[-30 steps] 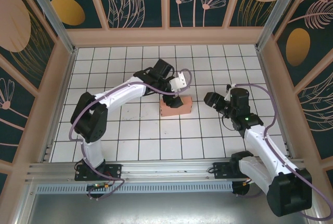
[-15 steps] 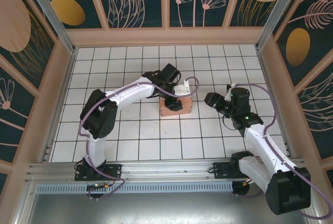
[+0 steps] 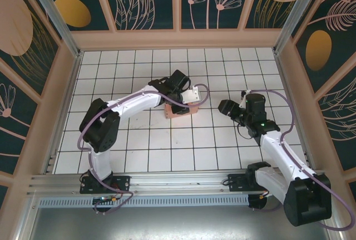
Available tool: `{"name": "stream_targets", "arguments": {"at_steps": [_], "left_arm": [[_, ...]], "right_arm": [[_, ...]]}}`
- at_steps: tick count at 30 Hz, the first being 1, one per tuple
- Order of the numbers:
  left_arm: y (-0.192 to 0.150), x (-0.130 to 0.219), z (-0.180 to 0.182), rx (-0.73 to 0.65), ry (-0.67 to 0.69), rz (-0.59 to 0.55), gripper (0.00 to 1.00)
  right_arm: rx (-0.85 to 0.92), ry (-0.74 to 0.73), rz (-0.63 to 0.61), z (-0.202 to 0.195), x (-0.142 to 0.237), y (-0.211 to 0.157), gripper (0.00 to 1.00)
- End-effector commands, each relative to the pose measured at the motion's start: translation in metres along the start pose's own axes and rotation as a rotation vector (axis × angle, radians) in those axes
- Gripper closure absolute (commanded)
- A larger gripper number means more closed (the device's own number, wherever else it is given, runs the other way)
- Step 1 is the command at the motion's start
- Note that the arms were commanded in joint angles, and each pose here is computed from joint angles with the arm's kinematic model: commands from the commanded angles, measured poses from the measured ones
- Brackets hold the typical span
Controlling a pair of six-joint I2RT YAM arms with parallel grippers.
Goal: Fold the paper box
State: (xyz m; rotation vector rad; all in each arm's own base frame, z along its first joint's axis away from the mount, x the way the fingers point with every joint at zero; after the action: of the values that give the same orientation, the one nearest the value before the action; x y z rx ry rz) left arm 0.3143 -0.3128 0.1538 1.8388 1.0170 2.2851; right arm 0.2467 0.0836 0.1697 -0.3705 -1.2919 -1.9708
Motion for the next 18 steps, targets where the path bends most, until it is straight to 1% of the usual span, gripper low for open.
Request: {"name": "stream_targets", "arguments": {"at_steps": [1, 7, 11, 14, 16, 18], "left_arm": [[0.007, 0.017, 0.024, -0.013, 0.242, -0.056, 0.55], [0.004, 0.011, 0.054, -0.004, 0.534, -0.086, 0.57], [0.002, 0.002, 0.069, 0.005, 0.679, -0.088, 0.56], [-0.002, -0.008, 0.073, 0.001, 0.716, -0.063, 0.51], [-0.007, -0.016, 0.072, -0.006, 0.706, -0.041, 0.45], [-0.009, -0.02, 0.069, -0.004, 0.677, -0.035, 0.42]], "right_arm": [[0.013, 0.026, -0.025, 0.002, -0.002, 0.006, 0.28], [0.01, 0.033, -0.02, 0.002, -0.004, 0.005, 0.28], [0.01, 0.031, -0.019, 0.002, -0.004, 0.005, 0.28], [0.011, 0.03, -0.021, 0.002, -0.003, 0.004, 0.28], [0.01, 0.027, -0.024, 0.001, -0.002, 0.005, 0.28], [0.011, 0.026, -0.027, 0.002, -0.002, 0.005, 0.28]]}}
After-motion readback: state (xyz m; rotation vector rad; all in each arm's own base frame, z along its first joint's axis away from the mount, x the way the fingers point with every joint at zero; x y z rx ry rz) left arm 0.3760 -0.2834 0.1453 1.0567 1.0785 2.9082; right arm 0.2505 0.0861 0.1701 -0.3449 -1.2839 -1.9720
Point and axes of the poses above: each hand's point on the last joint's axis, 136 mm out from that joint toward the fingers, its own x axis back along the fingers, its own z axis along the line the jaws close on, y = z × x, the point moved 6 cm from there along x, back along the fingers, and after that the axes turned 15 degrees about x, right-handed, at the moved point
